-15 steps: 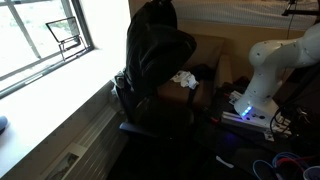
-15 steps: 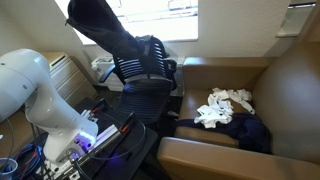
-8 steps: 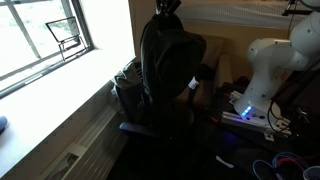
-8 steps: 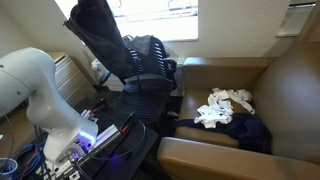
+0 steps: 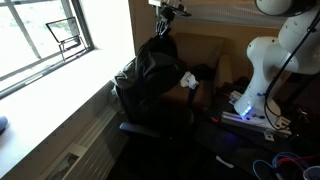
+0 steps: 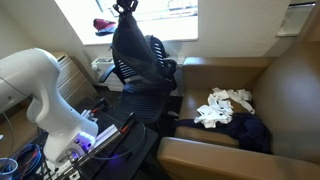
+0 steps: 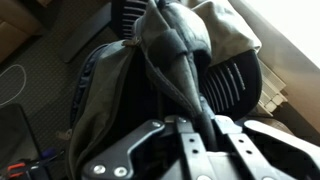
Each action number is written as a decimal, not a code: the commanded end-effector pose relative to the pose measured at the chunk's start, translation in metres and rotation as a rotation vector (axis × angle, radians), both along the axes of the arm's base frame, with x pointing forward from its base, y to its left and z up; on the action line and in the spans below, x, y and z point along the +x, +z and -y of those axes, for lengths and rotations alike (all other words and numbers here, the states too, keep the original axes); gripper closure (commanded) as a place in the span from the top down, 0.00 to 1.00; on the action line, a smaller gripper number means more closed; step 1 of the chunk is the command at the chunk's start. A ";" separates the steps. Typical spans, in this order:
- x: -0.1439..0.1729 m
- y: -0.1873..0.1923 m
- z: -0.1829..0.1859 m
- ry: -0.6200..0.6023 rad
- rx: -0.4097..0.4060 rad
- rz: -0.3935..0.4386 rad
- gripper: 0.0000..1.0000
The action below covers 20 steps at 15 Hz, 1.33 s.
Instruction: Pick up the blue cloth on the backrest and place it on the right side of the brown couch, then pick up the cream white pants on the left side of the couch and place it on the backrest then pick up the white cloth on the seat of the chair and place it on the couch then finally pick up the bag and put it on the seat of the chair
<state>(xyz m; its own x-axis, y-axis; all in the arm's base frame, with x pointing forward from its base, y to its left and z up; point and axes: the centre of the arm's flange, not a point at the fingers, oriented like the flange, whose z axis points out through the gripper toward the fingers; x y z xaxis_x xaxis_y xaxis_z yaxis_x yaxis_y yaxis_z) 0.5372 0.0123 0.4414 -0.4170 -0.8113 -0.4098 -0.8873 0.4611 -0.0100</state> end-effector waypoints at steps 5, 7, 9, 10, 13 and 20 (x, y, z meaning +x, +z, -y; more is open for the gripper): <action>0.020 -0.033 -0.043 -0.010 -0.040 -0.049 0.04; 0.021 -0.028 -0.060 0.038 -0.034 -0.175 0.04; 0.016 -0.021 -0.076 0.085 -0.042 -0.276 0.04; 0.013 -0.017 -0.084 0.114 -0.042 -0.325 0.04; 0.016 -0.016 -0.091 0.143 -0.025 -0.474 0.04; 0.058 -0.044 -0.058 -0.059 -0.049 -0.243 0.04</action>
